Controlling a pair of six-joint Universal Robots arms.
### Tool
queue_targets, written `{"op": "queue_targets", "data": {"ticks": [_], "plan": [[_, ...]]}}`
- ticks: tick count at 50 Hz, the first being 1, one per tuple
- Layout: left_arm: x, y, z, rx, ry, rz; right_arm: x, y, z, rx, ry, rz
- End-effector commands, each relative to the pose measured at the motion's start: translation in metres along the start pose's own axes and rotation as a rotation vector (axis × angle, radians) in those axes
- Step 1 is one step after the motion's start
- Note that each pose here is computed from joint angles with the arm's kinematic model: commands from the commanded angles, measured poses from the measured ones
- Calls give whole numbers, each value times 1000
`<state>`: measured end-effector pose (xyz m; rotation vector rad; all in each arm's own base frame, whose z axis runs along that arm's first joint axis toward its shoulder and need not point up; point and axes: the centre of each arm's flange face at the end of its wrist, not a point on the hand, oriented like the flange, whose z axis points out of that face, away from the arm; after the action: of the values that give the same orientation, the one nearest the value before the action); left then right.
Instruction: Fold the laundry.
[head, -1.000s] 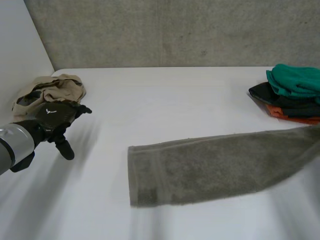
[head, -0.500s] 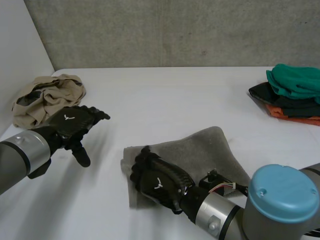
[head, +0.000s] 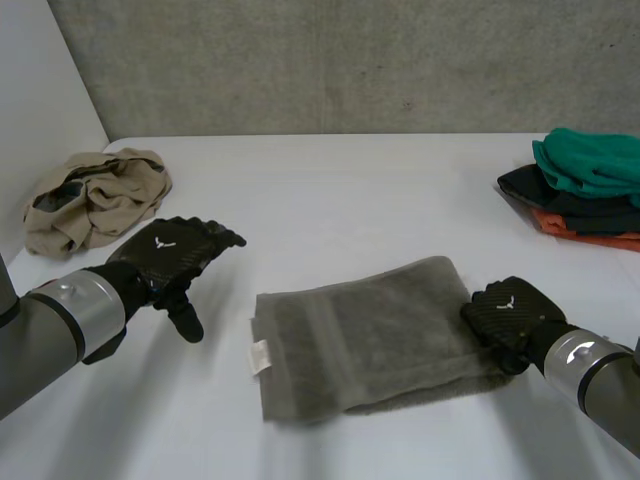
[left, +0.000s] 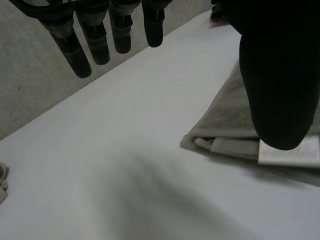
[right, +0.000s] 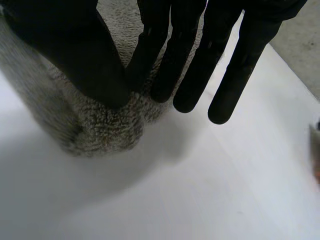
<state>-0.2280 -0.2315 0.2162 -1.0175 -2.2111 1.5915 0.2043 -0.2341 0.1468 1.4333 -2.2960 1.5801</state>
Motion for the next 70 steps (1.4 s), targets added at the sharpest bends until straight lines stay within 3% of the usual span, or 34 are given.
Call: {"op": "queue_targets", "data": {"ticks": [1,6,11,15,23,30,37,45,57,66,70], "plan": [[-3,-2,-3,6,-12,-2,-1,-58,-9,240,143,-43],[-8,-5,-8,20,-36,-11,-28,-92,-27,425,101,-38],[-11,-5,-9,25,-48,-29,-85,-114,-47,636,-118,-93],[-12,-5,-8,25,-49,-51,-117,-103,-42,602,-257,-107],[-6,1,-9,8,-30,-72,-56,-73,-15,342,-52,147],[1,3,-7,7,-12,-65,-6,-29,-17,176,-60,308],[6,7,-4,2,6,-62,24,10,-11,120,-37,316],[11,9,-2,0,22,-57,21,30,4,56,-49,289],[1,1,-10,33,-21,-57,20,-25,-11,222,90,196],[-5,-2,-14,46,-40,-71,-28,-74,-31,389,-48,82],[-4,-1,-16,44,-39,-84,-37,-75,-32,361,-49,84]]}}
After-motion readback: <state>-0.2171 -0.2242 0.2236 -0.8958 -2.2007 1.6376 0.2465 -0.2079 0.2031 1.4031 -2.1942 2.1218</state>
